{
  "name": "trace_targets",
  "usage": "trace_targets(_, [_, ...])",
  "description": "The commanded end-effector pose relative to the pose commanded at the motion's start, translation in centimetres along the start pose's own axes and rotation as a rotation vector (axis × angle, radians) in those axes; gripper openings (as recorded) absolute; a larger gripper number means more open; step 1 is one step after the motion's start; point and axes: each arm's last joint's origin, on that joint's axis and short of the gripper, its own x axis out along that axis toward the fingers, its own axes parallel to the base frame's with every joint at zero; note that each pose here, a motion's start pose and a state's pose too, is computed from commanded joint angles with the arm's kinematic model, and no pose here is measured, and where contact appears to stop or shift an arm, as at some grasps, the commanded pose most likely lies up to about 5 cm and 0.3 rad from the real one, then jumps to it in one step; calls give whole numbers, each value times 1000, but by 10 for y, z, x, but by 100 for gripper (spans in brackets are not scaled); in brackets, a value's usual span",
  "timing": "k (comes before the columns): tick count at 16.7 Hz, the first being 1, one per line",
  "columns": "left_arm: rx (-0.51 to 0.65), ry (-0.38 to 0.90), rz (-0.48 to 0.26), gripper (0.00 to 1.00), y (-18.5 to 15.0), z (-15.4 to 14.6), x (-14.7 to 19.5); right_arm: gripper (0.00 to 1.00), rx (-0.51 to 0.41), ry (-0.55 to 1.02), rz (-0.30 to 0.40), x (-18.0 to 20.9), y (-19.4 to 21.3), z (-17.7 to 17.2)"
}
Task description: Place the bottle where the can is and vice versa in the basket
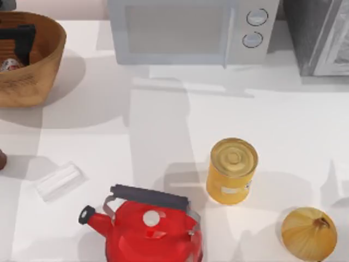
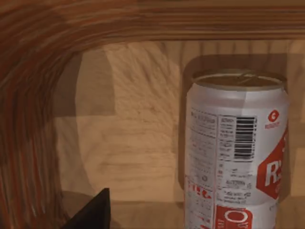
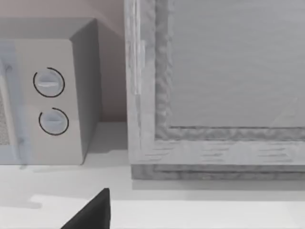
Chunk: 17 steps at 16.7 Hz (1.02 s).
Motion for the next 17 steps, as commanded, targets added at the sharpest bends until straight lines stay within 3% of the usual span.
trace_targets(10, [-5, -4, 1, 100, 3, 0, 54, 100, 0, 0, 0, 0, 0, 0])
trace_targets(15, [-5, -4, 1, 100, 3, 0, 57, 100, 0, 0, 0, 0, 0, 0])
trace_targets(17, [-5, -4, 1, 85, 3, 0, 57, 100, 0, 0, 0, 0, 0, 0])
